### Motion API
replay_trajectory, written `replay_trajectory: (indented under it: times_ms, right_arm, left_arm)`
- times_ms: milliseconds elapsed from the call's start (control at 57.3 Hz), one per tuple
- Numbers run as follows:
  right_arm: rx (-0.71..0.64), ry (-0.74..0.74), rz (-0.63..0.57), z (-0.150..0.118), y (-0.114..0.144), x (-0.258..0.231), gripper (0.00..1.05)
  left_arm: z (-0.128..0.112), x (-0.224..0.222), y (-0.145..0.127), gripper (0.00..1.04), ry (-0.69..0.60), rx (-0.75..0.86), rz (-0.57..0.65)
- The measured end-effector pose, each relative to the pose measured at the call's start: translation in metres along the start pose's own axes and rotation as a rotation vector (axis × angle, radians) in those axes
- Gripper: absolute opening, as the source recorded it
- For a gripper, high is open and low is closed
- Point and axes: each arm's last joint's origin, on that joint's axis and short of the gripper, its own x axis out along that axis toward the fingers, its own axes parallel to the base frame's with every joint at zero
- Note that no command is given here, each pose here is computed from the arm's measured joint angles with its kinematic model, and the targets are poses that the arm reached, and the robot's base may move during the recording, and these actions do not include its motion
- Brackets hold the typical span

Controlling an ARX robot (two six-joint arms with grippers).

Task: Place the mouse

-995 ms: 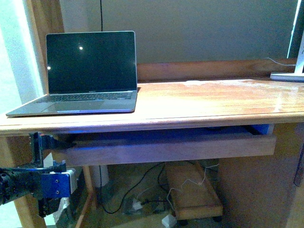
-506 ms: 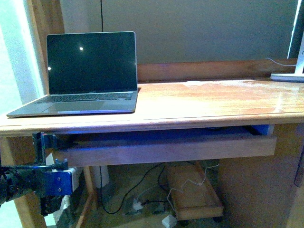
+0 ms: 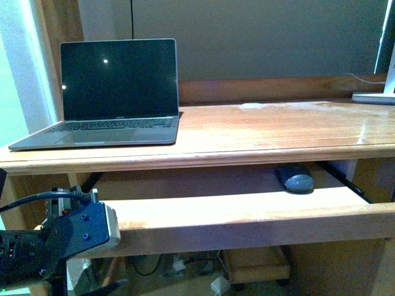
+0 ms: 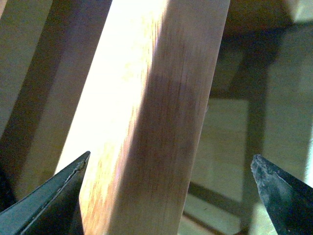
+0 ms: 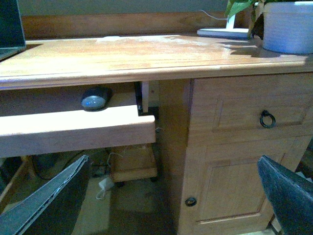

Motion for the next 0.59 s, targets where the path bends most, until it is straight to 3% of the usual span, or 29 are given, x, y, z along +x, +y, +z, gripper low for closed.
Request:
replay_trajectory:
  times_ms: [227,419,489,594]
  right_arm:
    - [0.000,0.000,0.000,0.000,0.000,0.000,1.04]
    - [0.000,0.000,0.000,0.000,0.000,0.000,1.04]
    - [0.000,0.000,0.000,0.000,0.000,0.000,1.04]
    - [0.000,0.000,0.000,0.000,0.000,0.000,1.04]
  left_arm:
    - [0.028,-0.019,-0.018,0.98,-0.048,-0.225,-0.047]
    - [0.054,-0.034,-0.026,0.98,-0.133,-0.522,-0.102]
    - [0.061,-0.036,-0.023,0.98,-0.150,-0.616,-0.072]
    - [0.069,-0.043,-0.006,0.97,-0.182,-0.752,0.076]
